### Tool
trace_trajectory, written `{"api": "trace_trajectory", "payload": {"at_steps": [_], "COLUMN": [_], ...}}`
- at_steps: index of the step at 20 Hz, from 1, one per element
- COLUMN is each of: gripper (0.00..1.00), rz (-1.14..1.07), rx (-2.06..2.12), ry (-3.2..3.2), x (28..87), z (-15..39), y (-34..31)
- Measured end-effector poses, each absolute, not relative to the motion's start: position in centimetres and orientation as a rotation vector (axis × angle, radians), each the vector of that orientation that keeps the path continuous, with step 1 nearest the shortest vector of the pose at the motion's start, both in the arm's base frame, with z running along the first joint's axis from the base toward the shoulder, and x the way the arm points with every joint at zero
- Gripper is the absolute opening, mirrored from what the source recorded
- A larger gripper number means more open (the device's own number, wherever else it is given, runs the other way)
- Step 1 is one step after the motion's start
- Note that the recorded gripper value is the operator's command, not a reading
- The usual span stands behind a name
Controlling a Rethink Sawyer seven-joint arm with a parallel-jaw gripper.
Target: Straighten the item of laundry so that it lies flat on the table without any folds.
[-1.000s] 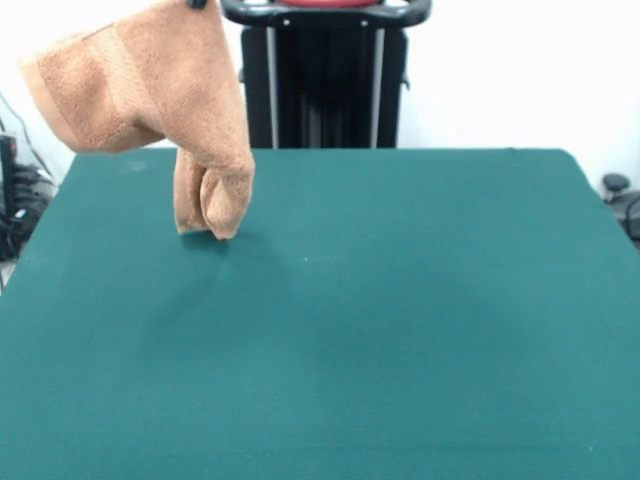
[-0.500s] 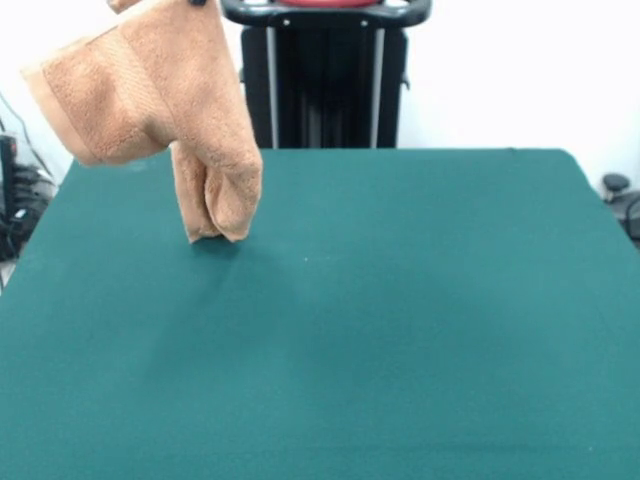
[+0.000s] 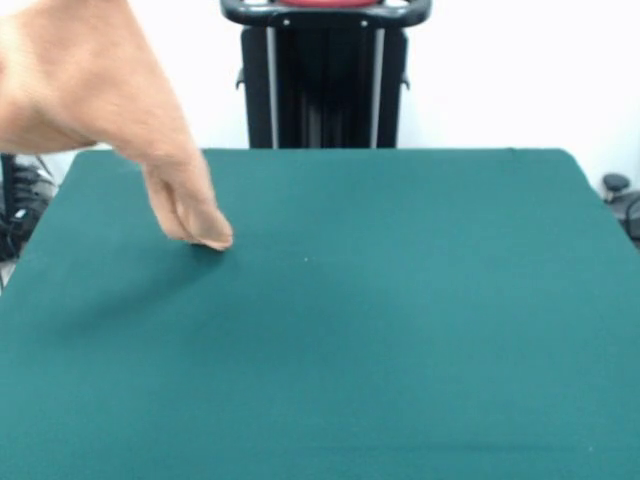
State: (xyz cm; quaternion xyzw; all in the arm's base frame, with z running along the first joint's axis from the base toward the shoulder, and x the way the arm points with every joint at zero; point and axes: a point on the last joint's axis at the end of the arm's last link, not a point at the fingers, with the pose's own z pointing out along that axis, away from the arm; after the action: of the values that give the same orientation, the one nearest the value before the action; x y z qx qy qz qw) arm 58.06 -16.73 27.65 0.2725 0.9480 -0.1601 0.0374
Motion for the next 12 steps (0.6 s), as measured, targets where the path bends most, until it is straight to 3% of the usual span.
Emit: {"api": "trace_trajectory", "payload": {"at_steps": [5, 12], "gripper": [0.0, 0.0], "rz": [-0.531, -0.503], "rx": [0.659, 0.543], "ry": [3.048, 3.03], "x": [56.8, 57.5], "z": [29.9, 29.7], "y": [-20.3, -18.7]}}
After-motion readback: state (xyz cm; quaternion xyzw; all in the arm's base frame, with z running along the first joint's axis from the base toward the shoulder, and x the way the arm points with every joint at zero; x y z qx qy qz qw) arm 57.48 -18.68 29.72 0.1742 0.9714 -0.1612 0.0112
